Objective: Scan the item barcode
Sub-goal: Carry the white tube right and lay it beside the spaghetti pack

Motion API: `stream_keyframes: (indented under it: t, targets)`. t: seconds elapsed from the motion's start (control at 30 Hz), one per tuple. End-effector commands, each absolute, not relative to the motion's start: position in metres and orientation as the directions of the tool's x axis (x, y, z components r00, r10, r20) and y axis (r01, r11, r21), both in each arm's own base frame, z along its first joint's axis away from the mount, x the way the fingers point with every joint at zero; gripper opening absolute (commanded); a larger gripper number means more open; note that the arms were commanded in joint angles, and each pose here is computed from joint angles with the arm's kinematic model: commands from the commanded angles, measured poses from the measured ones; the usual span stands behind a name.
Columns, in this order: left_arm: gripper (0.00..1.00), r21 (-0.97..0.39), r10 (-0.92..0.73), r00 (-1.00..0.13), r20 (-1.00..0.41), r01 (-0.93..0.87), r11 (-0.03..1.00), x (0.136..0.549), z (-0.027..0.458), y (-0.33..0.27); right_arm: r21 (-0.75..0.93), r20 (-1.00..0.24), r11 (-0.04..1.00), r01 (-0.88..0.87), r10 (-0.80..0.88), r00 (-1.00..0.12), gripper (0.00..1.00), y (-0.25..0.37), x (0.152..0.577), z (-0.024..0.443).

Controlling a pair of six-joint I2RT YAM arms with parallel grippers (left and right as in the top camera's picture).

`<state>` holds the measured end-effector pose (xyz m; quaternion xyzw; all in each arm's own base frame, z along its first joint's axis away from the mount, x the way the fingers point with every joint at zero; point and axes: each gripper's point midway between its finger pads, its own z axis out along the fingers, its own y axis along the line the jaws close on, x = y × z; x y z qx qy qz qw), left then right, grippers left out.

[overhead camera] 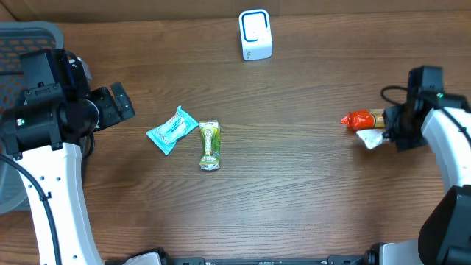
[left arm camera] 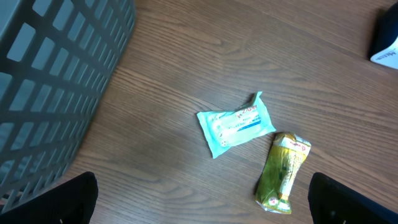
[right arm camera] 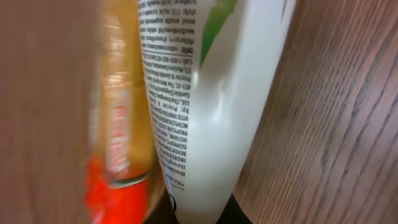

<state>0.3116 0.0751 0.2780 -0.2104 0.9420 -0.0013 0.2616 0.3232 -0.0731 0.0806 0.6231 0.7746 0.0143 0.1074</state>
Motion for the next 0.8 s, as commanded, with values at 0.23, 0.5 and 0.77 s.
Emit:
stream_keyframes:
  t: [0.23,0.5,0.77]
  targets:
    - [1.00,-0.108,-0.380,-0.773,-0.508,-0.381,0.918,0.314,0.284,0.076,0.178,-0.272,0.134,0.975,0.959,-0.082,0.41,-0.097,0.322,0.066]
    - [0.99,-0.108,-0.380,-0.773,-0.508,-0.381,0.918,0.314,0.284,0.076,0.158,-0.313,0.344,0.926,0.907,-0.283,0.67,-0.097,0.333,0.070]
    - [1.00,-0.108,-0.380,-0.773,-0.508,-0.381,0.918,0.314,0.284,0.076,0.271,-0.268,0.717,0.643,0.697,-0.665,0.79,-0.054,0.367,0.112]
